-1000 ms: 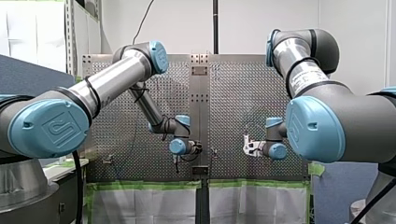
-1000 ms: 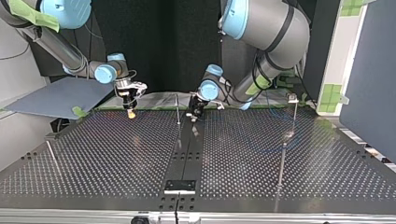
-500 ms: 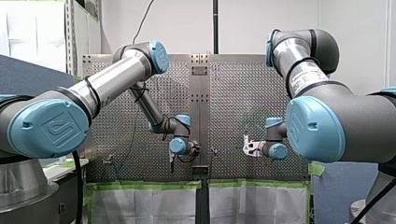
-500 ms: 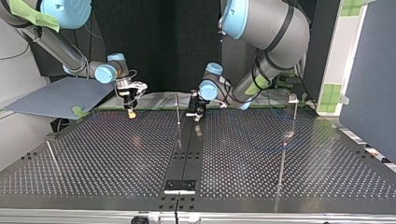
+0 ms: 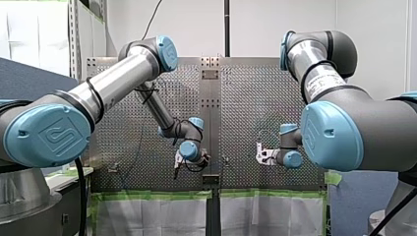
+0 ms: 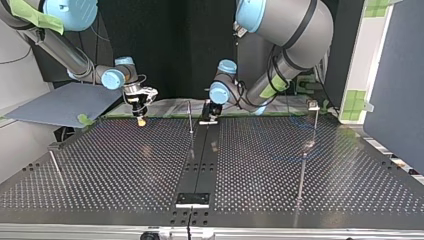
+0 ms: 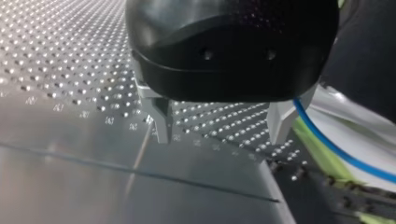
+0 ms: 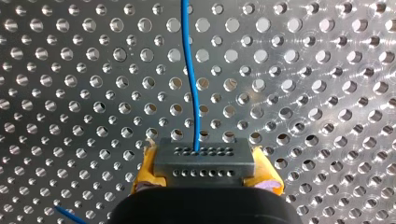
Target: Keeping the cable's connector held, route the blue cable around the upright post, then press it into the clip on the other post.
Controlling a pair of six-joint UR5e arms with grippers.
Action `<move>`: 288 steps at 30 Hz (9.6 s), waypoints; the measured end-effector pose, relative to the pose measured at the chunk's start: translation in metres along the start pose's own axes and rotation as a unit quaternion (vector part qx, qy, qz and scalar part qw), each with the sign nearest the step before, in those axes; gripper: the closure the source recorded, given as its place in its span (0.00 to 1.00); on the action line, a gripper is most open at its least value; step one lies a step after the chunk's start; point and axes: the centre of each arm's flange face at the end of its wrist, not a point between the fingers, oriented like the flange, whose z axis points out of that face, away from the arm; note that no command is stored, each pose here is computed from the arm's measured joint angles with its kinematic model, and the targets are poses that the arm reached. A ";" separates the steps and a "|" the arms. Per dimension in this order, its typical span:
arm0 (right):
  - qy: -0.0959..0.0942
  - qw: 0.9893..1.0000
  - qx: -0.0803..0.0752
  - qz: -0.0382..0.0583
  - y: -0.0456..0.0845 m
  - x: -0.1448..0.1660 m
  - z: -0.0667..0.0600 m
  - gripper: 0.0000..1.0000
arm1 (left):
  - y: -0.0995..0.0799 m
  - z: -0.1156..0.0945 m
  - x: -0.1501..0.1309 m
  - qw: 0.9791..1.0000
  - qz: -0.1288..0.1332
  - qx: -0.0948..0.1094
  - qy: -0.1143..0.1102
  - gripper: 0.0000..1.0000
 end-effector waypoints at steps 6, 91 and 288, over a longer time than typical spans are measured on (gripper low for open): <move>0.001 1.000 0.000 0.001 0.000 0.000 0.000 1.00 | -0.010 -0.028 -0.005 0.999 0.033 0.018 0.025 0.01; -0.003 1.000 0.001 0.003 0.002 -0.003 -0.001 1.00 | -0.107 -0.074 0.022 0.996 -0.002 0.052 -0.069 0.01; -0.022 1.000 -0.008 0.006 0.014 -0.018 -0.006 1.00 | -0.009 -0.352 -0.029 0.976 -0.188 0.002 -0.106 0.01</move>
